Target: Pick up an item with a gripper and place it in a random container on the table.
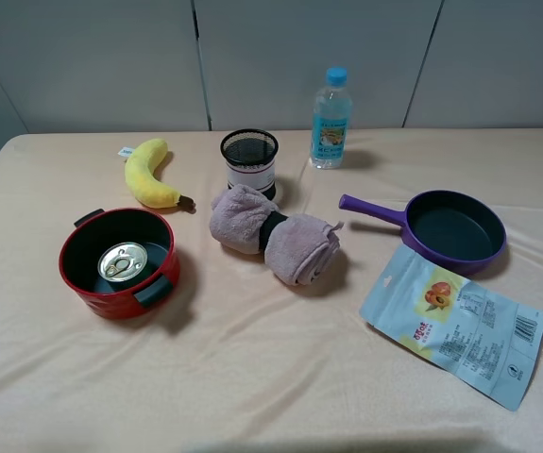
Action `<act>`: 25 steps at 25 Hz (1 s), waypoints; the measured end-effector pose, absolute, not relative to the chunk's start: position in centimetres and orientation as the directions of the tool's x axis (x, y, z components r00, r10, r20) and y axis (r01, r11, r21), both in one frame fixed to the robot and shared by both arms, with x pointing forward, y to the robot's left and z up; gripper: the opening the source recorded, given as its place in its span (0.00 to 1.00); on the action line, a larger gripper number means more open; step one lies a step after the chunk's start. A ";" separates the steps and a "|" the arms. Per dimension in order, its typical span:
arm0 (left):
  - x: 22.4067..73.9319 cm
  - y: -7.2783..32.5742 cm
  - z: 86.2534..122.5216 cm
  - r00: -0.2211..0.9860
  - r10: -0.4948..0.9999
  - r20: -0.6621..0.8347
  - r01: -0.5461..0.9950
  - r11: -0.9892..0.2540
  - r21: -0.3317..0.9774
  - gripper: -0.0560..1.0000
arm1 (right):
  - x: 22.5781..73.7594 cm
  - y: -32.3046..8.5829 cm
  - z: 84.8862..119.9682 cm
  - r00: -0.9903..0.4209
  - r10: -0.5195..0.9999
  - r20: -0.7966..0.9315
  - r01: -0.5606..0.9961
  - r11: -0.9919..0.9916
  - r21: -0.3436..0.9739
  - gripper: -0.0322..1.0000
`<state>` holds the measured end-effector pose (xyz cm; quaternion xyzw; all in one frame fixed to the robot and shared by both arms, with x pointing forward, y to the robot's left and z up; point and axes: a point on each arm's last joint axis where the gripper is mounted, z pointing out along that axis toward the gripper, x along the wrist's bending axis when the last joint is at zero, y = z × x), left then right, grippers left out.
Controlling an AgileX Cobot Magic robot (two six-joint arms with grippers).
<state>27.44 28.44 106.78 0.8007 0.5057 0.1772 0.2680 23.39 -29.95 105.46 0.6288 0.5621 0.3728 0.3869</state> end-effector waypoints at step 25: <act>22.7 29.6 104.1 0.125 0.992 0.012 0.567 -0.081 0.820 0.99 | 23.4 -29.9 105.5 0.090 0.995 0.034 0.418 -0.069 0.906 0.70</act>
